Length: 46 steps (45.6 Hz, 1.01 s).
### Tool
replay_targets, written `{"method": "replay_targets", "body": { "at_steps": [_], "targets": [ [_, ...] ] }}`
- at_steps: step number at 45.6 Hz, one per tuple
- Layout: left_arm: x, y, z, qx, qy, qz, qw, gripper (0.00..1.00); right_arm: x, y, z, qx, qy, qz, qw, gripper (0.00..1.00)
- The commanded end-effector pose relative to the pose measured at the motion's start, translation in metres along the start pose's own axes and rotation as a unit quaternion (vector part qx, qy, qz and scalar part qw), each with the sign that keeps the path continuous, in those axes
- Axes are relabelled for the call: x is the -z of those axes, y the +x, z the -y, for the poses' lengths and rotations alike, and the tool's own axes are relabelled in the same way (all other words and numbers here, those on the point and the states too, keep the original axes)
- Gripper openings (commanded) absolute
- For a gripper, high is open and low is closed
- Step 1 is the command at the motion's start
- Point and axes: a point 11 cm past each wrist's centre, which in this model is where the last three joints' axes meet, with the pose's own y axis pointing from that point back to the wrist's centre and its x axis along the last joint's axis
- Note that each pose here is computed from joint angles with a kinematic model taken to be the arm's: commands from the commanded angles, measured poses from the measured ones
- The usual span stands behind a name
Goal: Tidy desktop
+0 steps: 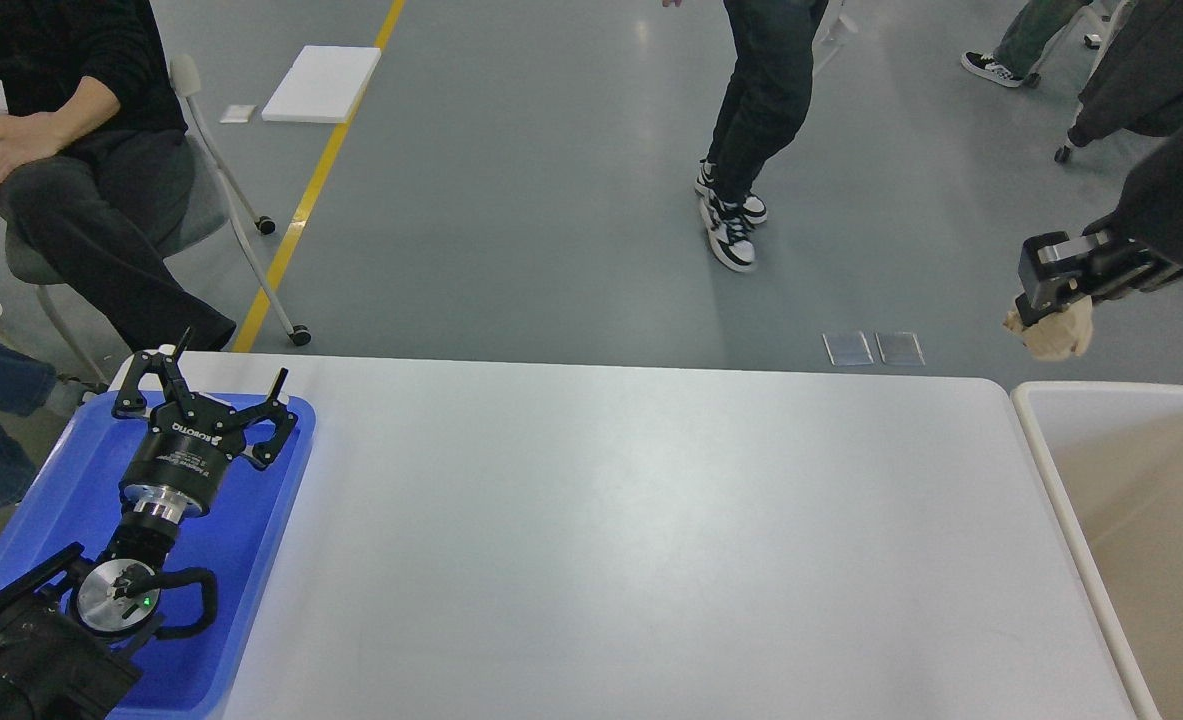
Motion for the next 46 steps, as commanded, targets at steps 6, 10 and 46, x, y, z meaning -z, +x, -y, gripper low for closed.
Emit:
{"method": "replay_targets", "body": {
  "at_steps": [6, 10, 46],
  "targets": [
    [0.000, 0.000, 0.000, 0.000, 0.000, 0.000, 1.000, 0.99, -0.115, -0.029, 0.036, 0.013, -0.077, 0.105, 0.991, 0.00],
    [0.000, 0.000, 0.000, -0.001, 0.000, 0.000, 1.000, 0.99, -0.146, -0.039, 0.034, 0.007, -0.099, 0.133, 0.986, 0.00],
    [0.000, 0.000, 0.000, -0.001, -0.001, 0.000, 1.000, 0.99, -0.264, -0.128, 0.159, -0.025, -0.221, 0.282, 0.933, 0.00]
  ]
}}
